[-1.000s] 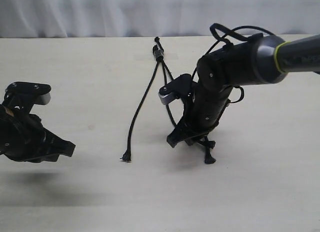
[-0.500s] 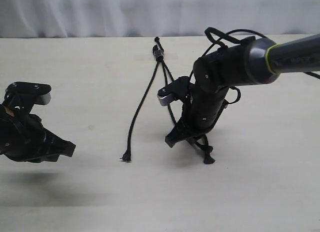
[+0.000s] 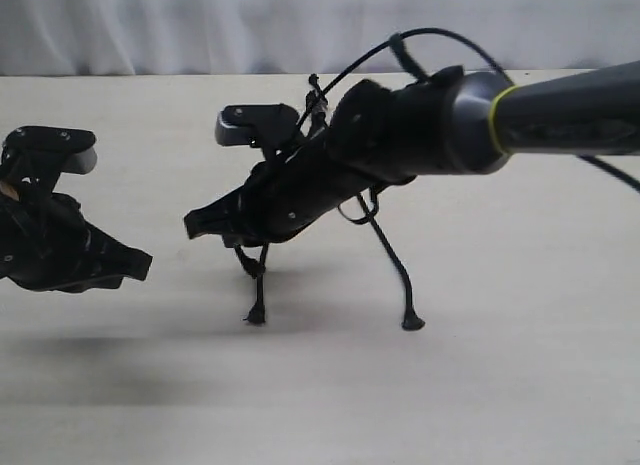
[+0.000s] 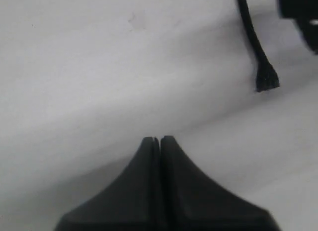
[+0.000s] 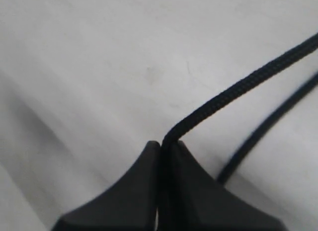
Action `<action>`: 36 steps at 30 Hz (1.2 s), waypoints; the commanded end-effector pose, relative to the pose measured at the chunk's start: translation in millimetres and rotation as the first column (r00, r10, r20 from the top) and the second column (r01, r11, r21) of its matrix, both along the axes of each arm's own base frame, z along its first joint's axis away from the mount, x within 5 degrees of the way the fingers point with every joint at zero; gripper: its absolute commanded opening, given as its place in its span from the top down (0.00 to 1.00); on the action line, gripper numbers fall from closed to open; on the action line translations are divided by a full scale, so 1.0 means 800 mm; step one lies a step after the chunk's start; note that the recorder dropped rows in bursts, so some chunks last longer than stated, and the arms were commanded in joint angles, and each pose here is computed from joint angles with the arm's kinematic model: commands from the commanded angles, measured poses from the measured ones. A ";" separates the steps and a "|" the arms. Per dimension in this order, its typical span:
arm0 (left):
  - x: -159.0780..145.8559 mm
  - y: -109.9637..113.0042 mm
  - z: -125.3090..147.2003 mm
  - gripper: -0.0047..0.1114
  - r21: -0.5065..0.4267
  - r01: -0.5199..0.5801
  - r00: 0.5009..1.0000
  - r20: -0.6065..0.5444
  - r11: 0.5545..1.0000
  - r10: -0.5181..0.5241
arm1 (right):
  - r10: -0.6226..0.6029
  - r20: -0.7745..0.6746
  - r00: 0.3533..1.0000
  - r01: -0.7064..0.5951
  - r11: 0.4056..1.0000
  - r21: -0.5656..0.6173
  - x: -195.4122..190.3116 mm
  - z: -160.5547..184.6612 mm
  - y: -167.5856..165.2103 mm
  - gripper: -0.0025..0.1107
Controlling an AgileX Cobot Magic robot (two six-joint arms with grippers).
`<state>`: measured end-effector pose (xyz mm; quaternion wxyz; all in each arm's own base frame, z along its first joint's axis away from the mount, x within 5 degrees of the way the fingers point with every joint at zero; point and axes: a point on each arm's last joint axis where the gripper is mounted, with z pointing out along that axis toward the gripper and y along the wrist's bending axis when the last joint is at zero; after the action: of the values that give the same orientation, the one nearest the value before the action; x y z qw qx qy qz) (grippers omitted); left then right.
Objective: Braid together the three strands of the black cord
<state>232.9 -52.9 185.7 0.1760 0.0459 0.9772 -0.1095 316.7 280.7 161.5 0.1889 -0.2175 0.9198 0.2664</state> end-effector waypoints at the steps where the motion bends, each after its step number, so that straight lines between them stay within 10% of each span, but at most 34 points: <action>1: -0.002 -0.002 0.016 0.96 -0.004 0.008 0.998 0.057 1.000 -0.008 | -0.030 0.005 1.000 0.030 0.999 0.012 -0.014 -0.028 0.033 0.94; 10: -0.011 0.001 0.039 0.96 -0.002 0.019 0.991 0.135 1.000 -0.019 | 0.011 -0.049 0.999 -0.012 1.000 -0.003 -0.006 -0.021 0.039 0.57; 19: -0.011 0.001 0.041 0.96 -0.013 0.005 0.990 0.141 1.000 -0.003 | 0.016 -0.010 1.000 -0.018 0.907 -0.420 -0.016 -0.044 0.033 0.56; 26: -0.012 0.001 0.041 0.96 -0.013 0.007 0.991 0.133 1.000 -0.005 | 0.073 -0.019 0.997 -0.073 0.848 -0.525 -0.013 -0.074 0.025 0.92; 36: -0.014 0.001 0.040 0.96 -0.010 0.012 0.993 0.118 1.000 -0.011 | 0.196 0.114 0.974 -0.065 0.724 -0.687 0.020 0.018 -0.037 0.94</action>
<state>222.5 -50.7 215.4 0.2357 0.0529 0.9639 -0.1121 317.5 276.2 152.3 0.1441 -0.3419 0.9265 -0.0625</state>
